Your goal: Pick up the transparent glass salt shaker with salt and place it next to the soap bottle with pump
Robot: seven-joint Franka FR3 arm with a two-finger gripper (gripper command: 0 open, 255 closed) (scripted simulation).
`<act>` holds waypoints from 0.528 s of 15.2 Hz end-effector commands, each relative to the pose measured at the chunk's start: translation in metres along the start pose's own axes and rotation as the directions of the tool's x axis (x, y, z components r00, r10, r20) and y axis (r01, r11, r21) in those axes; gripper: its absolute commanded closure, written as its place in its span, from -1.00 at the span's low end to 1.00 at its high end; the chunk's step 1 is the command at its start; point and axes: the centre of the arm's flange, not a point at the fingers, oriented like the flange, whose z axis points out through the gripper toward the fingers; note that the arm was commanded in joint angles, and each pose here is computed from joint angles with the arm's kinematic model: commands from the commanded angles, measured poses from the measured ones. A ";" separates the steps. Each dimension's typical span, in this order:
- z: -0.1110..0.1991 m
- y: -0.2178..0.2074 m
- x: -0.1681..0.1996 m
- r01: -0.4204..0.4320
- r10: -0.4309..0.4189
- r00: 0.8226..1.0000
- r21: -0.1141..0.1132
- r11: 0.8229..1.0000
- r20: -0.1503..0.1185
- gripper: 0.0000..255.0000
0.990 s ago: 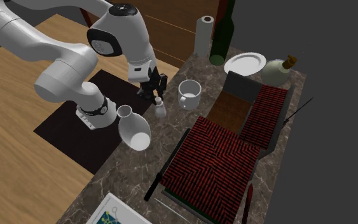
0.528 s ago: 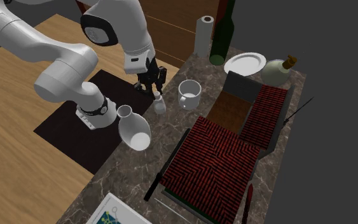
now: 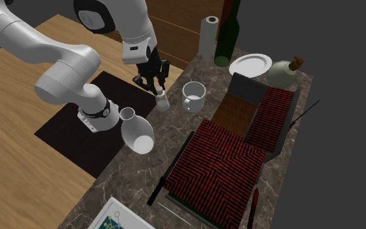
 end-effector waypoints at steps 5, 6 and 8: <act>-0.031 -0.001 0.006 0.000 0.000 1.000 0.000 1.000 0.000 1.00; -0.036 -0.001 0.007 0.000 0.000 1.000 0.000 1.000 0.000 1.00; -0.047 -0.001 0.010 0.000 0.000 1.000 0.000 1.000 0.000 1.00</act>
